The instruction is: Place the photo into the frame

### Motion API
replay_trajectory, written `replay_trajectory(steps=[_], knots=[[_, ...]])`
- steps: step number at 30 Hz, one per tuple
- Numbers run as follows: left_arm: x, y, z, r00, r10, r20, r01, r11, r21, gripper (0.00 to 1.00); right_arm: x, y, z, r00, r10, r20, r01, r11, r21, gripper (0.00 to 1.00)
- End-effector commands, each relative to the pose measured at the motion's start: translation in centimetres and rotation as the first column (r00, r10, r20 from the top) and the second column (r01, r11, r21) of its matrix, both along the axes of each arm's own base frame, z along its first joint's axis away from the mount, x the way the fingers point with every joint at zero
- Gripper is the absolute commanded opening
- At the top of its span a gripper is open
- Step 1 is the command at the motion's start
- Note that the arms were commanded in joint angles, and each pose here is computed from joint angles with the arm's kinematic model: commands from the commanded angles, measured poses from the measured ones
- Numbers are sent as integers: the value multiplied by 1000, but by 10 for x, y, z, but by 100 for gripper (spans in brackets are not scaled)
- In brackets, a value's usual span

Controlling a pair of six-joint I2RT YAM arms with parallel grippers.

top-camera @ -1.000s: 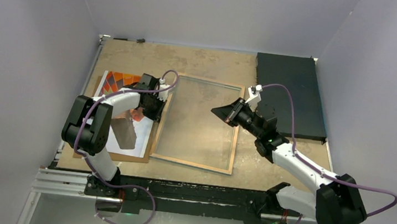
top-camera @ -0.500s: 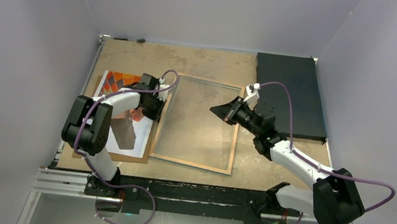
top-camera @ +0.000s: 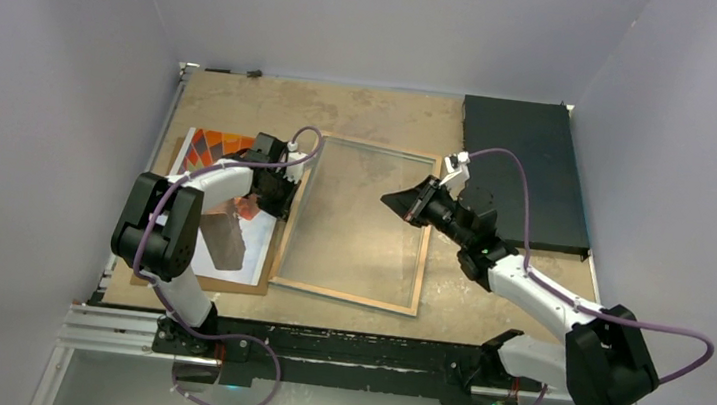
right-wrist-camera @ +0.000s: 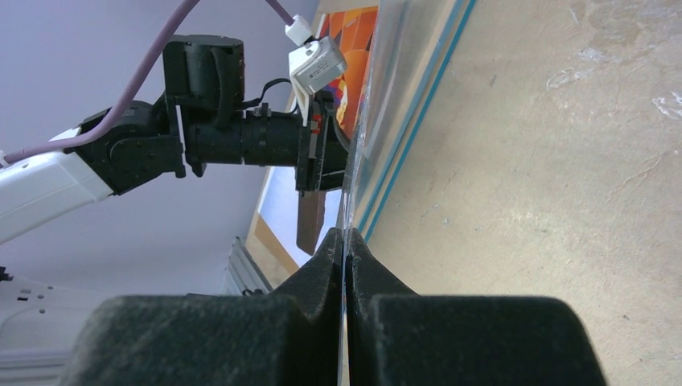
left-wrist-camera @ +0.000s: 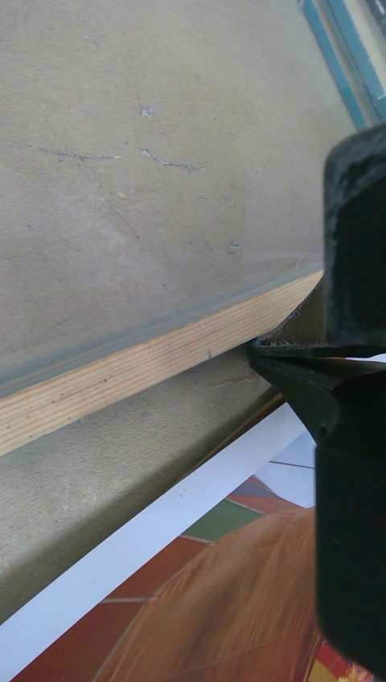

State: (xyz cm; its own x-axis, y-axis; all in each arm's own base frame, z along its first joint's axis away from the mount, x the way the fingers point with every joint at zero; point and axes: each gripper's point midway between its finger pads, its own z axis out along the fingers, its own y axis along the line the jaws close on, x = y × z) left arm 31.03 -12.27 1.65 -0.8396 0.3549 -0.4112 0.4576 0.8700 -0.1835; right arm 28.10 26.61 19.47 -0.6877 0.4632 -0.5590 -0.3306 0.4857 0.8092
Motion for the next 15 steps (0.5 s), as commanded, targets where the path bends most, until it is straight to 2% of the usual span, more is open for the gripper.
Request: replay_trajectory(steps=[1,15], knots=[[6,-6,7,1000,-2,22,2,1000,-23,0,-4,-2,-1,999,8,43,-7,1000,-28,0],[5,-7,7,1000,2,11,-2,1000,-28,0,-2,-21,-4,995,-88,55,92,993,-75,0]])
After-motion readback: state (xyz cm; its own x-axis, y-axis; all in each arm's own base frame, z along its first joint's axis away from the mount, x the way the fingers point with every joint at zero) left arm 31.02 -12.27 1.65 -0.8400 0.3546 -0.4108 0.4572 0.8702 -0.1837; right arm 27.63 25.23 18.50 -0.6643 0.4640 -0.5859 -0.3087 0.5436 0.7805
